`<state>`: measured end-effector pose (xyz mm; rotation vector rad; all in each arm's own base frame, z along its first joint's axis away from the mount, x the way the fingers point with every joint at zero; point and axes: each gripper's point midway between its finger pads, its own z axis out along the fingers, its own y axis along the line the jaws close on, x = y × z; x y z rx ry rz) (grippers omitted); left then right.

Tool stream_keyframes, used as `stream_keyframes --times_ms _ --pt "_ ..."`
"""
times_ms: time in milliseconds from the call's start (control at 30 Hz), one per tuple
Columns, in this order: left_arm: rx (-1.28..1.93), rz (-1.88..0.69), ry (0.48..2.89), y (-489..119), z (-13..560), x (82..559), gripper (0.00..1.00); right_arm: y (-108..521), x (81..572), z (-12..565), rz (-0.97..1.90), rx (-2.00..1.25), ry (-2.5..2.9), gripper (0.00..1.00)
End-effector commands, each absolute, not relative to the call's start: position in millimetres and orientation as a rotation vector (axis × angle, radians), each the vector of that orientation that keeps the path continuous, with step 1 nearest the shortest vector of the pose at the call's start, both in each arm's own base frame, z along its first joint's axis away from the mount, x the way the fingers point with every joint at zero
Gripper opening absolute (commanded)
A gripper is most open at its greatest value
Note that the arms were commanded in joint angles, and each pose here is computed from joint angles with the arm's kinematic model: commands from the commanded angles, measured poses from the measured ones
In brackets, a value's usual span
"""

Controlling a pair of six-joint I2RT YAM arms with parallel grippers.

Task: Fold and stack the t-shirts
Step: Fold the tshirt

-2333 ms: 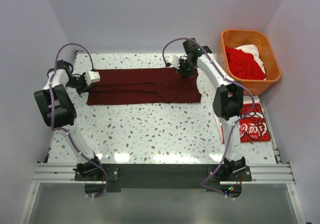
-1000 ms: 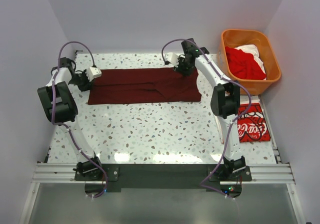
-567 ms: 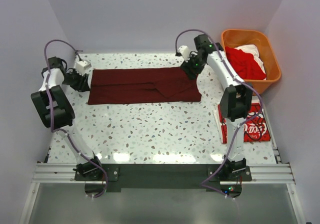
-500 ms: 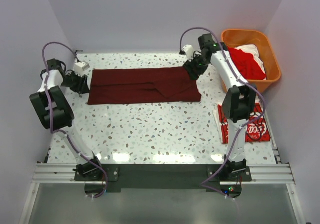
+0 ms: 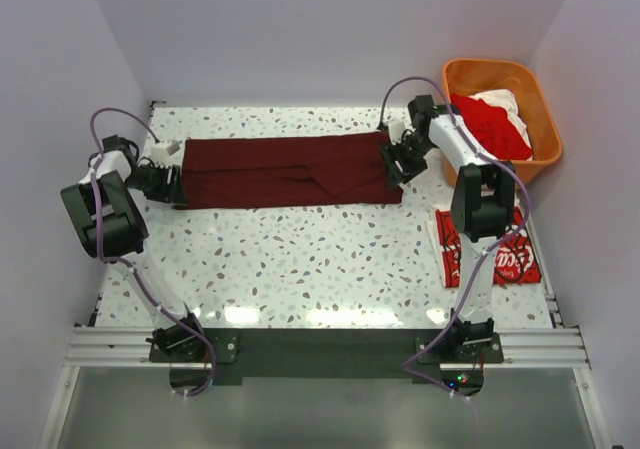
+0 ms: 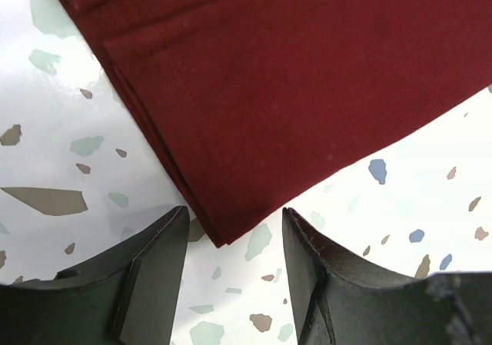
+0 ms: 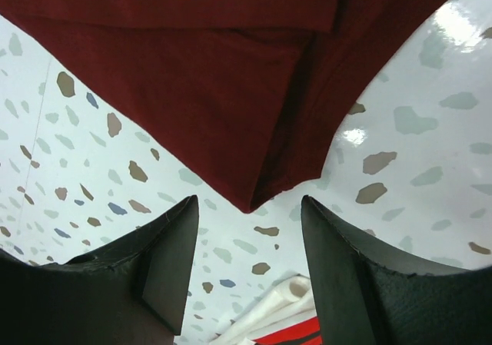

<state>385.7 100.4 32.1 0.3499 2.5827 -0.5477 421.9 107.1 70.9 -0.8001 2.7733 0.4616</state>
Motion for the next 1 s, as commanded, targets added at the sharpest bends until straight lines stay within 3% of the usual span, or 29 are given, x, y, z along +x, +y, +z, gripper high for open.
stream_keyframes --times_ms 0,233,333,467,600,633,767,967 --pt "0.305 -0.515 2.613 108 21 384 0.57 113 421 64 0.518 -0.738 2.788 0.59" --pt "0.291 -0.519 2.628 107 12 382 0.57 111 417 44 0.501 -0.730 2.821 0.58" --pt "0.282 -0.523 2.634 107 10 382 0.56 108 415 35 0.489 -0.732 2.845 0.53" --pt "0.277 -0.508 2.646 110 8 382 0.41 105 414 28 0.471 -0.751 2.864 0.34" --pt "0.277 -0.493 2.667 113 7 381 0.21 93 423 23 0.355 -0.769 2.873 0.02" --pt "0.273 -0.480 2.679 116 5 380 0.17 86 427 21 0.297 -0.779 2.877 0.00" --pt "0.258 -0.471 2.720 116 7 372 0.00 75 438 15 0.165 -0.824 2.870 0.00" --pt "0.210 -0.419 2.771 113 2 344 0.00 67 447 12 -0.028 -0.941 2.826 0.00"
